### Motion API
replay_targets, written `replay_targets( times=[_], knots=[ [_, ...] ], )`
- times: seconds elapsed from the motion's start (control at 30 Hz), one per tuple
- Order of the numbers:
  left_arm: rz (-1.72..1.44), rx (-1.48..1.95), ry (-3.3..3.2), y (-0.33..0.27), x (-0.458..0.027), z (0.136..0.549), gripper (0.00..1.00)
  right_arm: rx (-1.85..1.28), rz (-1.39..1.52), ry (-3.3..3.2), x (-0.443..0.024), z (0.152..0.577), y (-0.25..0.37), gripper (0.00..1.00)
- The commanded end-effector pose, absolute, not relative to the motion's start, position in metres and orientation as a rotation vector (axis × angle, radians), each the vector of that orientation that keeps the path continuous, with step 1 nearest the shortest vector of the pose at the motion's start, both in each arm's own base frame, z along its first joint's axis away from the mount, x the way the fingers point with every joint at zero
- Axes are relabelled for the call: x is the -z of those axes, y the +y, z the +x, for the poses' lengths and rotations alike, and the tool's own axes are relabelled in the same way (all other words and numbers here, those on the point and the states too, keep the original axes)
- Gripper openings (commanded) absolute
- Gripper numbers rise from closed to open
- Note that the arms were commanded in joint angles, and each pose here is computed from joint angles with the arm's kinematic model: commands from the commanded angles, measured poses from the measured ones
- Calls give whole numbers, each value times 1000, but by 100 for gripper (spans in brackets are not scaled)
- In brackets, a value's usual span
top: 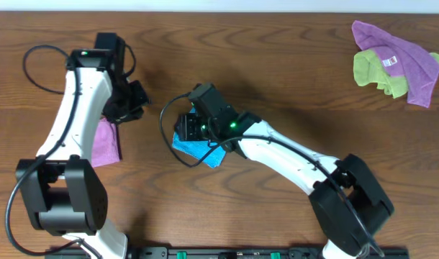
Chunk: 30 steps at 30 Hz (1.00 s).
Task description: Fold the cloth
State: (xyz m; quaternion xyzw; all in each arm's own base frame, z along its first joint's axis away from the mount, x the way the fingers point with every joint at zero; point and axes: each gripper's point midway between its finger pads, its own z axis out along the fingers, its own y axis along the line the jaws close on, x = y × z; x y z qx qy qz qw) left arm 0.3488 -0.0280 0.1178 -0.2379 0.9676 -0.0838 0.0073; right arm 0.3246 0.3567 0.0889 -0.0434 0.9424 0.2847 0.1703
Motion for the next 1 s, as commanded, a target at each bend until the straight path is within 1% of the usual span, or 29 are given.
replay_targets(
  times=[0.0,0.1,0.27,0.3,0.47,0.53,0.73,0.83,0.97],
  knots=[
    [-765,374,2967,-26,-139,353,6,-718,-69,2624,-112,343,333,60],
    [-799,456,2964,-27,-141,352,6,-603,-7,2643,-117,345,305,61],
    [-818,516,2978,-32,-143,347,7,-418,58,2633,-143,340,253,61],
    [-819,538,2981,-34,-144,346,9,-384,65,2634,-149,337,242,61],
    [-865,671,2995,-49,-144,340,11,-181,158,2694,-167,309,177,61],
    [-895,708,3004,-53,-139,337,11,-129,178,2705,-171,300,161,61],
    [-967,872,3058,-72,-113,314,11,-87,190,2733,-173,260,131,61],
    [-988,959,3069,-82,-100,305,10,-116,193,2707,-177,240,118,61],
    [-989,1036,3064,-89,-96,301,9,-191,200,2625,-183,208,97,61]
  ],
)
